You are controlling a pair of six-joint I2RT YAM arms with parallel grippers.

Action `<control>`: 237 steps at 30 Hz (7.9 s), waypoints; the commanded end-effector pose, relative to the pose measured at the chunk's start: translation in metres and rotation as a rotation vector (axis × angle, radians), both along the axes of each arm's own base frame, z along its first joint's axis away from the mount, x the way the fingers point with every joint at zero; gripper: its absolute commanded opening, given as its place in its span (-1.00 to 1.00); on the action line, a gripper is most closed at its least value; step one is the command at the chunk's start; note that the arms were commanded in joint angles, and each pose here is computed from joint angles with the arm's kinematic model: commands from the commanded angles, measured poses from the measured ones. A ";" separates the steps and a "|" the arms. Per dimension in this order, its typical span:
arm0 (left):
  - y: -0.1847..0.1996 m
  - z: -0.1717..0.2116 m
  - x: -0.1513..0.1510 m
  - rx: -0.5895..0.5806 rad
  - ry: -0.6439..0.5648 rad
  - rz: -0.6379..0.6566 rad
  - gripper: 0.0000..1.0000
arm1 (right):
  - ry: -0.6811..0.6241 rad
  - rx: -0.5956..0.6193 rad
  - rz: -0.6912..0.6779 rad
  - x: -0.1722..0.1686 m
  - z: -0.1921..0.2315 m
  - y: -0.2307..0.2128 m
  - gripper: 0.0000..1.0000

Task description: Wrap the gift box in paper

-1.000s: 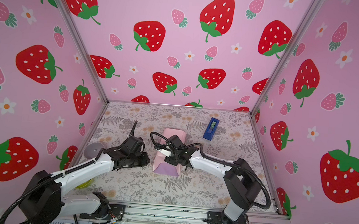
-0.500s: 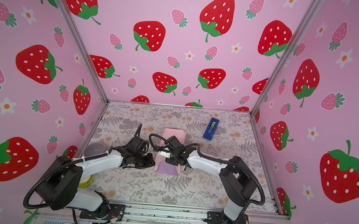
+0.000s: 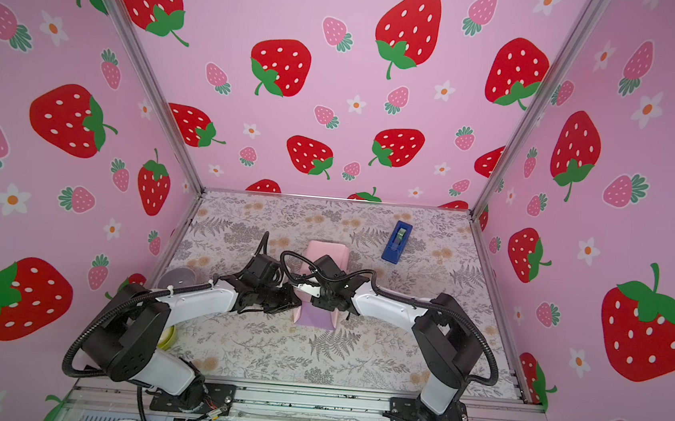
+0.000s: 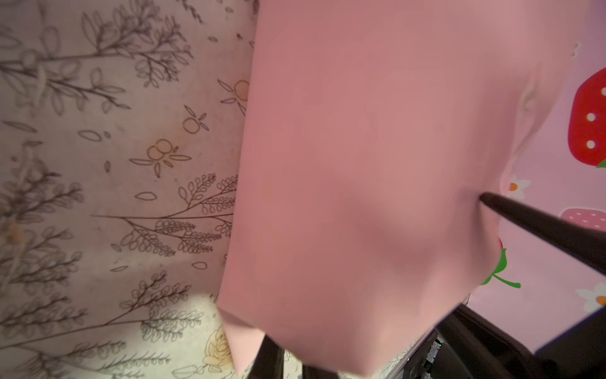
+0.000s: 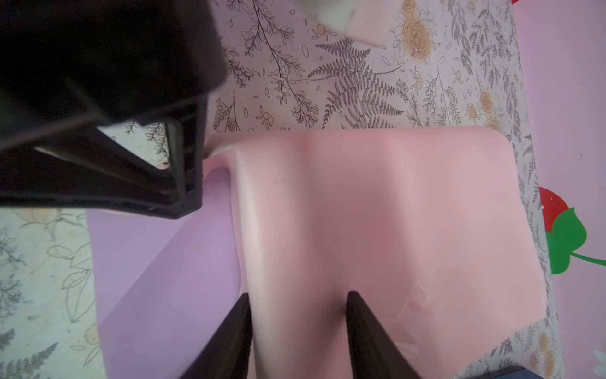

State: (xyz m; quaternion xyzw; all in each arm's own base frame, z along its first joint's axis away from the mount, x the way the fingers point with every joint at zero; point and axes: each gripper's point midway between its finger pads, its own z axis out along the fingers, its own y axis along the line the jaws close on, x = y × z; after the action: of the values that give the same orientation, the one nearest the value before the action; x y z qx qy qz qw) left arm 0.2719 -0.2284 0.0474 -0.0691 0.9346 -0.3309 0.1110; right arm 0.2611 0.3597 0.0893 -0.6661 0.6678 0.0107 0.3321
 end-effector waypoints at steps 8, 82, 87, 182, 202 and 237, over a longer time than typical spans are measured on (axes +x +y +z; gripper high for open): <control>0.056 0.034 -0.008 0.199 -0.145 0.124 -0.67 | 0.014 -0.006 0.019 -0.003 -0.001 0.001 -0.05; -0.036 -0.034 0.013 -0.115 0.027 0.085 -0.79 | 0.034 0.326 -0.343 0.005 0.084 -0.026 -0.16; -0.034 -0.037 0.011 -0.097 0.039 0.084 -0.79 | 0.235 0.497 -0.819 0.015 0.061 -0.090 -0.42; -0.040 -0.031 -0.010 -0.009 0.087 0.004 -0.83 | 0.740 0.717 -1.006 0.002 -0.061 -0.012 -0.90; -0.038 -0.033 -0.030 -0.109 0.169 0.125 -0.34 | 0.735 0.716 -1.005 0.002 -0.057 -0.013 -0.90; -0.047 -0.007 -0.014 -0.135 0.119 0.128 -1.00 | 0.527 0.708 -0.723 -0.019 0.009 -0.042 -0.66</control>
State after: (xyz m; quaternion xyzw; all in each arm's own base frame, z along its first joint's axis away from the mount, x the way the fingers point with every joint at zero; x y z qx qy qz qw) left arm 0.2552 -0.2716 0.0275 -0.1572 0.9111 -0.3751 0.0666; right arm 0.2471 0.3300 0.1020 -0.1714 0.8724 0.3215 0.3258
